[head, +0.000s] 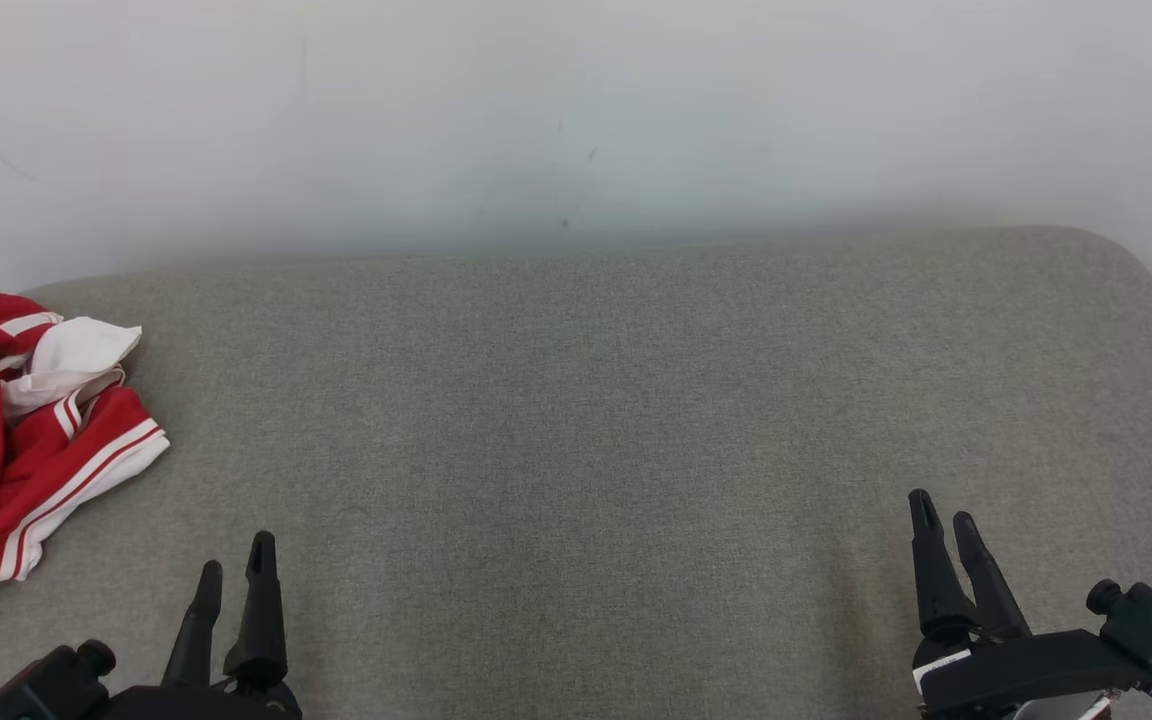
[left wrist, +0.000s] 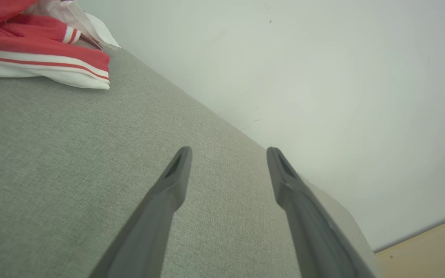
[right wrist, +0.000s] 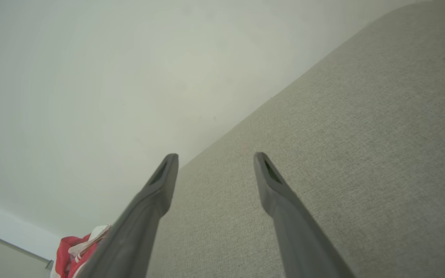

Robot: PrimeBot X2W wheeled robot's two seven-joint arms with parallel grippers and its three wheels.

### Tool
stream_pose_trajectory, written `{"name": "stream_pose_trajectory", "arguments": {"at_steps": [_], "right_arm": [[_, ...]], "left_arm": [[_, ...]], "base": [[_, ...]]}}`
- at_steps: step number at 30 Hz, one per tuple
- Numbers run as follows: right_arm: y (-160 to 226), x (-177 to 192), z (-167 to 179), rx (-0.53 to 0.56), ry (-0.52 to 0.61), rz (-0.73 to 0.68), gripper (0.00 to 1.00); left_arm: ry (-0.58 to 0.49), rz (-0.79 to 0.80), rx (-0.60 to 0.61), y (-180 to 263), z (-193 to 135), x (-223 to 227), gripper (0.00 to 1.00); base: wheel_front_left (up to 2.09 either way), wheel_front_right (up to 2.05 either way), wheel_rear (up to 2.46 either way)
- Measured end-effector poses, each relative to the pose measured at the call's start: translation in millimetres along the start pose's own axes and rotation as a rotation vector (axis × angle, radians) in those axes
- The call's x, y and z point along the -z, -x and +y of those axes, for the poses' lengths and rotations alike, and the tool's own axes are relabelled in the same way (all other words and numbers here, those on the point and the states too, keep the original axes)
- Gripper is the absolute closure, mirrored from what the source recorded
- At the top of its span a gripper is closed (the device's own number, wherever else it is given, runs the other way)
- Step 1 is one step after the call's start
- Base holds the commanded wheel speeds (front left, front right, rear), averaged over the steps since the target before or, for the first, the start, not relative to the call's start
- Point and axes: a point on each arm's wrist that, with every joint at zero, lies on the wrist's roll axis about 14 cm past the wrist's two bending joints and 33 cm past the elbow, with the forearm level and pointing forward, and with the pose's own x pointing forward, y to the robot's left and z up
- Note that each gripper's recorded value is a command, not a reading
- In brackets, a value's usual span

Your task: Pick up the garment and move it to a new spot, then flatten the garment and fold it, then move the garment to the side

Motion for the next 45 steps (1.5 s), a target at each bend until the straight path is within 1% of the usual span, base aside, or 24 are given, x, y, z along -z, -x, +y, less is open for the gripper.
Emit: {"name": "stream_pose_trajectory", "arguments": {"at_steps": [10, 21, 40, 45], "right_arm": [[-1, 6, 8, -0.033, 0.137, 0.010, 0.00], [-1, 9, 14, -0.063, 0.256, 0.006, 0.00], [1, 11, 25, -0.118, 0.433, -0.010, 0.00], [1, 11, 28, -0.131, 0.464, -0.019, 0.00]], "left_arm": [[-0.135, -0.026, 0.007, 1, -2, -5, 0.00], [-0.262, -0.051, 0.017, 4, -6, -9, 0.00], [-0.439, -0.106, 0.045, 8, -15, -17, 0.00], [-0.465, -0.115, 0.054, 9, -16, -18, 0.00]], "base": [[0.00, 0.00, 0.00], [0.00, 0.00, 0.00], [0.00, 0.00, 0.00], [0.00, 0.00, 0.00]]}}
